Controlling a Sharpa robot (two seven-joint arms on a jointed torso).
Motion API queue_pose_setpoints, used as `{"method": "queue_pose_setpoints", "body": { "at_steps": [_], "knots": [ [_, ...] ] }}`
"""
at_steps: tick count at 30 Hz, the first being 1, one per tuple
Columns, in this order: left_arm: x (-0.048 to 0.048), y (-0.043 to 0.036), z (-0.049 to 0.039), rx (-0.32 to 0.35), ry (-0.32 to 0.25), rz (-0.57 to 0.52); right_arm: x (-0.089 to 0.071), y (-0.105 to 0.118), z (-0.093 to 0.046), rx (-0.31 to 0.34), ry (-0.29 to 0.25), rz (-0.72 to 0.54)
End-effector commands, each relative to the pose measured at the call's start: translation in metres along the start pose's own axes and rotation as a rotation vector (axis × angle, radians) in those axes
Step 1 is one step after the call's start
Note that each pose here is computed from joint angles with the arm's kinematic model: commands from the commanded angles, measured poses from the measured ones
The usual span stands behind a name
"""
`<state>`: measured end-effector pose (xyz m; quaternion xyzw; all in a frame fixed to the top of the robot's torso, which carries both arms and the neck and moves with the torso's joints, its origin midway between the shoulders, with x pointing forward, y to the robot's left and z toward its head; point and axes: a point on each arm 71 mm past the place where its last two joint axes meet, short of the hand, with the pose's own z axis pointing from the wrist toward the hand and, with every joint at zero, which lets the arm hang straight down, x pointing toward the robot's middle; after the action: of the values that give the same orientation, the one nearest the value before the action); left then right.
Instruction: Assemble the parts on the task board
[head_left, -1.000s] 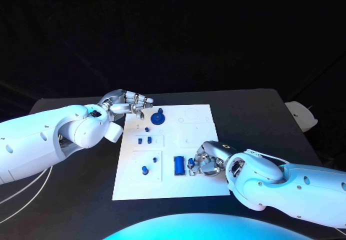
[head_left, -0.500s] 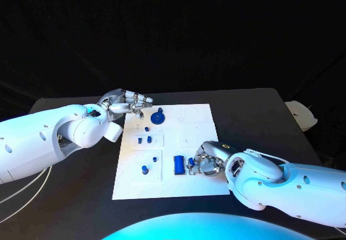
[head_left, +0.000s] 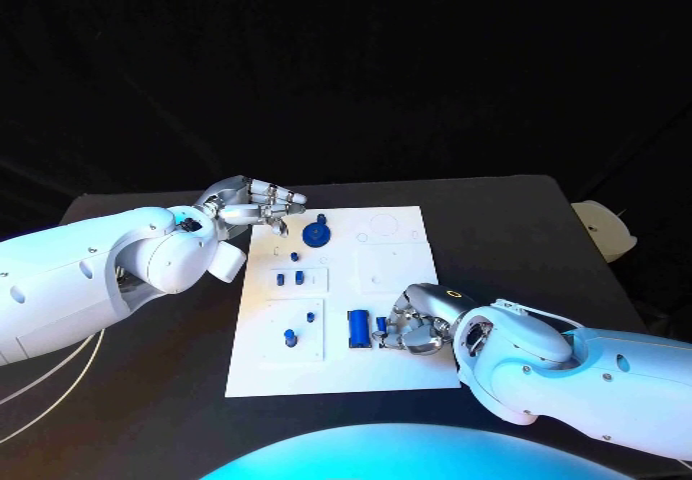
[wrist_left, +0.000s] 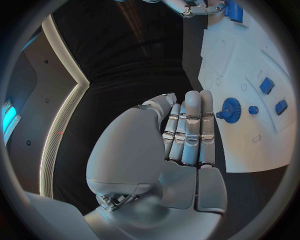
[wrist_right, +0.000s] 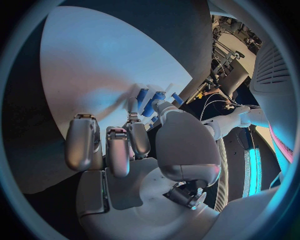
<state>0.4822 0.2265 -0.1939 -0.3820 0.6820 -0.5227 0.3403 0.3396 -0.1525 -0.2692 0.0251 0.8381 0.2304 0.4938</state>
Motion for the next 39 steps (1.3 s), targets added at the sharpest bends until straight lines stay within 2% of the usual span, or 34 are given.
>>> {"method": "queue_pose_setpoints", "body": {
  "at_steps": [1,16,23,26,33,39],
  "knots": [
    [0.0029,-0.0009,0.0003,0.001,0.019,-0.004,0.0,-0.002,0.0,0.002,-0.001,-0.001],
    [0.0022,-0.0007,-0.0001,-0.001,0.016,-0.004,-0.002,-0.008,-0.001,0.014,-0.015,-0.005],
    [0.0017,-0.0012,0.0001,0.008,0.011,-0.005,-0.012,-0.014,-0.003,-0.007,-0.068,0.05],
    [0.0005,-0.0015,0.0009,0.015,0.0,-0.014,-0.029,-0.024,0.004,-0.022,-0.108,0.17],
    [-0.002,-0.0003,0.0038,0.027,-0.025,-0.049,-0.06,-0.044,0.023,-0.101,-0.14,0.479],
    [-0.0074,0.0077,0.0061,0.016,-0.056,-0.12,-0.085,-0.072,0.051,-0.077,-0.185,0.803]
  ]
}}
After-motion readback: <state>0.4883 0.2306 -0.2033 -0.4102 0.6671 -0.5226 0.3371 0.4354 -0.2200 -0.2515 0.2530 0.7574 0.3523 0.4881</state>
